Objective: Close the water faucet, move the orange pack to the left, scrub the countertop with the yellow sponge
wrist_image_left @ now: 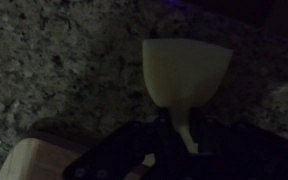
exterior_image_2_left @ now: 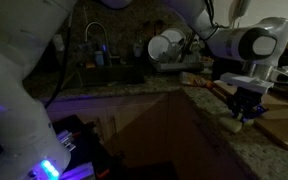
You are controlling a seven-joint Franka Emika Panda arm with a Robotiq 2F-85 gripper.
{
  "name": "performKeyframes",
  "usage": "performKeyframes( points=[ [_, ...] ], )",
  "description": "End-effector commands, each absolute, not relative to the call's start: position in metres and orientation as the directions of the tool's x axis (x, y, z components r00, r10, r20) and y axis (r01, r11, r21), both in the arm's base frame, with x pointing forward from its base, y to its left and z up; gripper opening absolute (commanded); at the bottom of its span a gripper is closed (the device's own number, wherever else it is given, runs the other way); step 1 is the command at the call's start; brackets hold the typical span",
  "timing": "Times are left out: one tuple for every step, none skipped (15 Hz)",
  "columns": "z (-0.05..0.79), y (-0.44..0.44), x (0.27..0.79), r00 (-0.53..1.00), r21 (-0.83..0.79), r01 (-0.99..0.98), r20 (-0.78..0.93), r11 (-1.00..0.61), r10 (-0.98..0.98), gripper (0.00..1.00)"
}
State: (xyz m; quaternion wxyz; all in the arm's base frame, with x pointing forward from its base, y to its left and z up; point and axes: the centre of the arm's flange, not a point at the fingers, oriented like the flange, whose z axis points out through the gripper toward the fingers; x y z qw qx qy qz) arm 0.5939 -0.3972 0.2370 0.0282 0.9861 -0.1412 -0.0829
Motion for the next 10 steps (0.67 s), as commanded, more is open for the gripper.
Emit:
performKeyframes(
  points=[
    [0.218,-0.431,0.580,0.913,-0.077,-0.392,-0.159,-0.917,-0.377,0.06],
    [0.216,-0.444,0.573,0.896,-0.112,-0.435,-0.158,-0.894,-0.416,0.06],
    [0.213,-0.455,0.566,0.875,-0.145,-0.478,-0.160,-0.866,-0.457,0.06],
    [0.211,-0.467,0.558,0.850,-0.171,-0.524,-0.166,-0.834,-0.500,0.06],
    [0.210,-0.477,0.551,0.826,-0.200,-0.564,-0.170,-0.801,-0.538,0.06],
    [0.212,-0.484,0.542,0.802,-0.214,-0.598,-0.176,-0.773,-0.571,0.06],
    [0.211,-0.491,0.535,0.781,-0.217,-0.624,-0.180,-0.750,-0.598,0.06],
    [0.214,-0.496,0.528,0.762,-0.204,-0.648,-0.178,-0.734,-0.623,0.06],
    [0.217,-0.501,0.523,0.745,-0.197,-0.667,-0.179,-0.718,-0.643,0.06],
    [0.223,-0.505,0.520,0.729,-0.184,-0.684,-0.175,-0.706,-0.661,0.06]
  ],
)
